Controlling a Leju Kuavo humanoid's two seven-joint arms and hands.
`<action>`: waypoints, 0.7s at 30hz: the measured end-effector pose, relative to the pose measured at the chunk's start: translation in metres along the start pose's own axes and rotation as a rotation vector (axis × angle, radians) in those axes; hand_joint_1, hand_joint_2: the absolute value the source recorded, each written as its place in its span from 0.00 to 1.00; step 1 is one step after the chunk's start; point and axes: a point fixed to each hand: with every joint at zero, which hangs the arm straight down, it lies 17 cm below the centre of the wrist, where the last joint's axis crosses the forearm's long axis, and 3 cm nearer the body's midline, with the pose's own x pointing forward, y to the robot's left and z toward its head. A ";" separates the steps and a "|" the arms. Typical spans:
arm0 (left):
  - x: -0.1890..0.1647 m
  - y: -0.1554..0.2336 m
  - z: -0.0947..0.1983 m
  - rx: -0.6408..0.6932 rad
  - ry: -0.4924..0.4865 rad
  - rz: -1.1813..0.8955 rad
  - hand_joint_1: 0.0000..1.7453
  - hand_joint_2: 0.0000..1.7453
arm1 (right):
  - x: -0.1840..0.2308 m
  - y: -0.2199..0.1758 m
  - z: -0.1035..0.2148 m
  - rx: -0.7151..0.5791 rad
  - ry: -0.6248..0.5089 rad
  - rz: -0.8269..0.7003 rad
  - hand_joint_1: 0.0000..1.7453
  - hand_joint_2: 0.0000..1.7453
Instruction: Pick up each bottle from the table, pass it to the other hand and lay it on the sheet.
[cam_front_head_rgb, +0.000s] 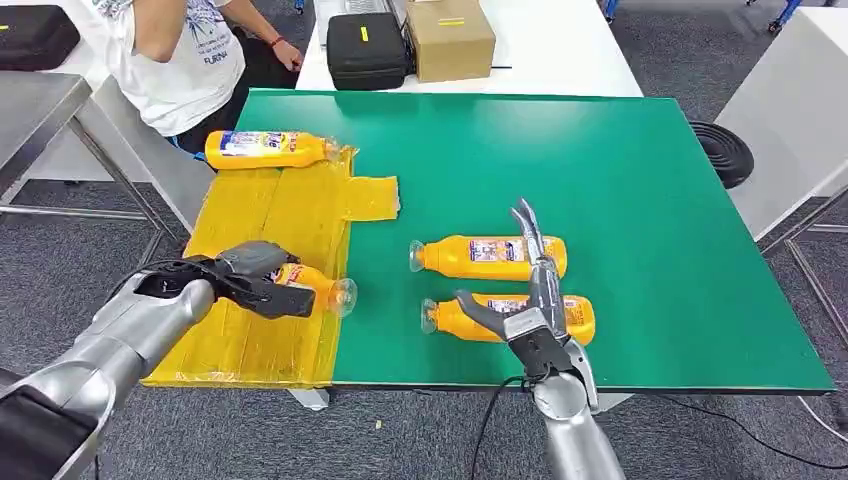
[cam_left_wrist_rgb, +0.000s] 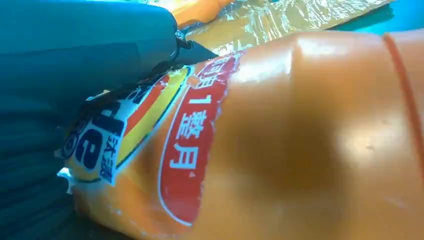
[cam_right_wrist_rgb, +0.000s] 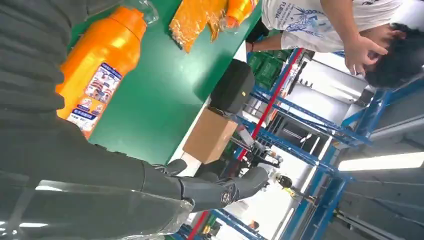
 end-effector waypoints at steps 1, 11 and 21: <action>0.001 0.000 -0.001 0.004 0.002 -0.003 1.00 1.00 | 0.000 0.000 0.001 0.000 0.002 0.000 0.00 1.00; 0.003 -0.009 -0.005 -0.009 0.011 -0.012 1.00 1.00 | -0.003 -0.001 0.004 -0.002 0.010 0.003 0.00 1.00; 0.006 -0.011 -0.015 0.034 0.066 -0.065 0.94 1.00 | -0.005 -0.006 0.009 -0.015 0.023 0.010 0.00 1.00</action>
